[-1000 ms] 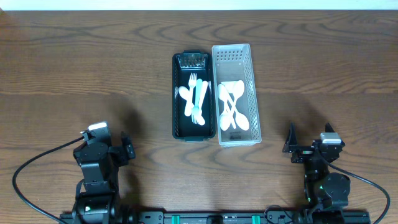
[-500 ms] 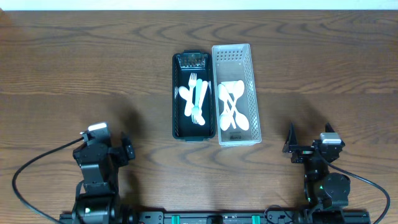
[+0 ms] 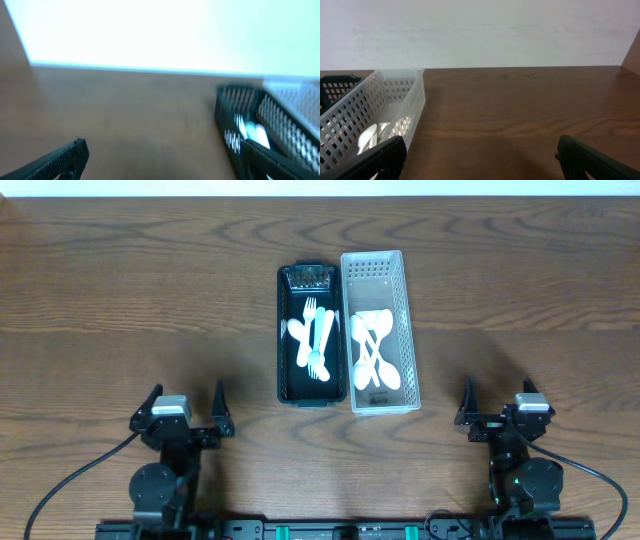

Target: Pack container

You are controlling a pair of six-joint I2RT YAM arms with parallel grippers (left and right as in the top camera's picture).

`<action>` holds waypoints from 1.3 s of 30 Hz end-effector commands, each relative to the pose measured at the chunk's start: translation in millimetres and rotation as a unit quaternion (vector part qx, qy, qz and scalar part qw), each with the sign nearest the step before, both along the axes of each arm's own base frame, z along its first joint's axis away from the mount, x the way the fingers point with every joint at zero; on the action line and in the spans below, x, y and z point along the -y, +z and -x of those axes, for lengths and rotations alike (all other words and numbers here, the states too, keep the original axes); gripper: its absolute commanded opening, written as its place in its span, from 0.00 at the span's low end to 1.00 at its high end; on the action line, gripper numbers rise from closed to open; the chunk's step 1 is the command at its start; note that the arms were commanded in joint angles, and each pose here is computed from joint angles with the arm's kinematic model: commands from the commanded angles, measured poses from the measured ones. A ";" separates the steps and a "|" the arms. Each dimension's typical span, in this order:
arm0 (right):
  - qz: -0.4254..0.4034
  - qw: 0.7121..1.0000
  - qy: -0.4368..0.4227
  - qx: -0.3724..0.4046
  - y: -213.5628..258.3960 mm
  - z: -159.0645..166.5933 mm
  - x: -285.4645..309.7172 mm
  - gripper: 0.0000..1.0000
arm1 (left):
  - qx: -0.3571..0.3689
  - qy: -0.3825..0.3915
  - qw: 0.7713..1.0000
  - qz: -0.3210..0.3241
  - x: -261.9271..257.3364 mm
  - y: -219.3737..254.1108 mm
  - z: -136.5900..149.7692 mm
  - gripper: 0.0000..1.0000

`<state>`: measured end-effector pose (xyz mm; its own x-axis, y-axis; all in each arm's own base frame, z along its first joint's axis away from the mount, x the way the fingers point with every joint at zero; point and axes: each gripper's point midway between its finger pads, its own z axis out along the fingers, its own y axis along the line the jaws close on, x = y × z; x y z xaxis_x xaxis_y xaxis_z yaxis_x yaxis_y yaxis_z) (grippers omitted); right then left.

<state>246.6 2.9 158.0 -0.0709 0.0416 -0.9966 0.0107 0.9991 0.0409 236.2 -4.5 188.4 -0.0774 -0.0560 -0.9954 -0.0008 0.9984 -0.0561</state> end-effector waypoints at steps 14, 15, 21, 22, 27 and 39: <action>-0.008 1.000 -0.010 0.000 -0.4 0.3 3.6 0.99 | -0.025 -0.089 0.991 -0.092 27.7 -48.9 -5.8 0.98; -0.008 1.000 -0.010 0.000 -0.4 0.3 3.6 0.99 | -0.025 -0.089 0.991 -0.092 27.7 -49.0 -5.8 0.98; -0.008 1.000 -0.010 0.000 -0.4 0.3 3.6 0.99 | -0.026 -0.089 0.991 -0.092 27.7 -49.3 -5.9 0.98; -0.008 1.000 -0.010 0.001 -0.3 0.3 3.6 0.99 | -0.026 -0.089 0.991 -0.092 27.7 -49.3 -5.9 0.98; -0.008 1.000 -0.010 0.000 -0.4 0.3 3.6 0.99 | -0.026 -0.089 0.991 -0.092 27.7 -49.3 -5.9 0.98; -0.008 1.000 -0.010 0.000 -0.4 0.3 3.6 0.99 | -0.026 -0.089 0.991 -0.092 27.7 -49.3 -5.9 0.98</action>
